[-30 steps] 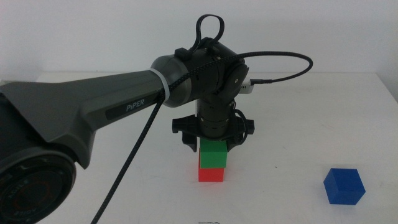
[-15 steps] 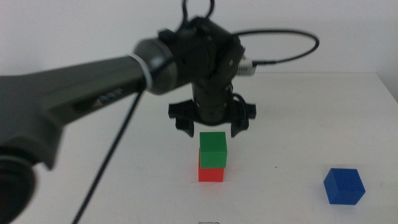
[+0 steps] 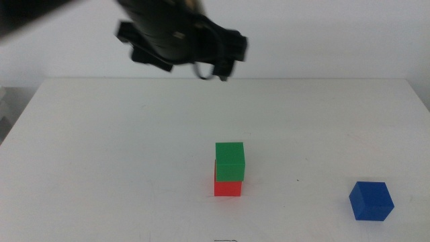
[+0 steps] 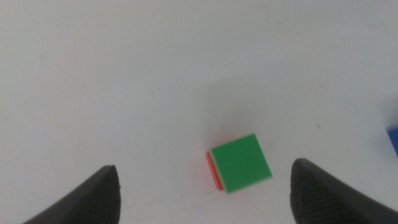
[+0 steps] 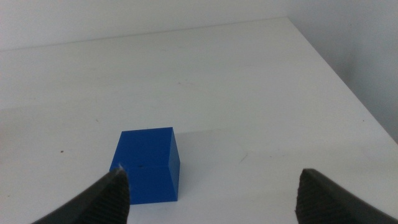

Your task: Stack red cubes first, then green, then blue cubes in a specific spot.

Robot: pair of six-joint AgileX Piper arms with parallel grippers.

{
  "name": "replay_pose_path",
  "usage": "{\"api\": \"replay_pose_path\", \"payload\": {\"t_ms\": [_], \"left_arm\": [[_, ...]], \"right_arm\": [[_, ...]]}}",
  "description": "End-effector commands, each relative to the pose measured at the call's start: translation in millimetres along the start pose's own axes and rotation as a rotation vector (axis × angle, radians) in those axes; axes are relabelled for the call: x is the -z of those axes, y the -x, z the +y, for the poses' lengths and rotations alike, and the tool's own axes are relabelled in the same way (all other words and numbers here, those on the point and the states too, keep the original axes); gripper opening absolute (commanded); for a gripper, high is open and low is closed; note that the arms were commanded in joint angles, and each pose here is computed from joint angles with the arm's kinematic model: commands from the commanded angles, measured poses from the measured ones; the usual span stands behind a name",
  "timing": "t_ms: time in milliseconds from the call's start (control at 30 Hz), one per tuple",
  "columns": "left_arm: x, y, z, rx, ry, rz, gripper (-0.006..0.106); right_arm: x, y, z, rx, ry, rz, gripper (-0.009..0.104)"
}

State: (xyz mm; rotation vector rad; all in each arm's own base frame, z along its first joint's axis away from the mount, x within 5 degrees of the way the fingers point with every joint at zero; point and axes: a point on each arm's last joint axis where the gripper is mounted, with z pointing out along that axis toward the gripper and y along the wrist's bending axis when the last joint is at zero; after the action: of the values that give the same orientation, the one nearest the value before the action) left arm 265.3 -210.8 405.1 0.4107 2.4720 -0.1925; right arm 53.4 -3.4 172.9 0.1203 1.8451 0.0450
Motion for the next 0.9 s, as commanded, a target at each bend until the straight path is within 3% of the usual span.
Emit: {"api": "replay_pose_path", "payload": {"t_ms": [0, 167, 267, 500, 867], "left_arm": [[42, 2, 14, -0.088, -0.089, -0.136, 0.094], [80, -31, 51, -0.182, -0.305, -0.242, 0.094], [91, -58, 66, -0.203, -0.362, -0.3, 0.094], [113, -96, 79, -0.159, -0.382, -0.42, 0.094], [117, -97, 82, -0.167, -0.349, -0.447, 0.094]], "right_arm": [[5, 16, 2, 0.022, 0.021, -0.124, 0.085], [5, 16, 2, 0.022, 0.021, -0.124, 0.085], [5, 16, 2, 0.022, 0.021, -0.124, 0.085], [5, 16, 2, 0.022, 0.021, -0.124, 0.085], [5, 16, 2, 0.022, 0.021, -0.124, 0.085]]}}
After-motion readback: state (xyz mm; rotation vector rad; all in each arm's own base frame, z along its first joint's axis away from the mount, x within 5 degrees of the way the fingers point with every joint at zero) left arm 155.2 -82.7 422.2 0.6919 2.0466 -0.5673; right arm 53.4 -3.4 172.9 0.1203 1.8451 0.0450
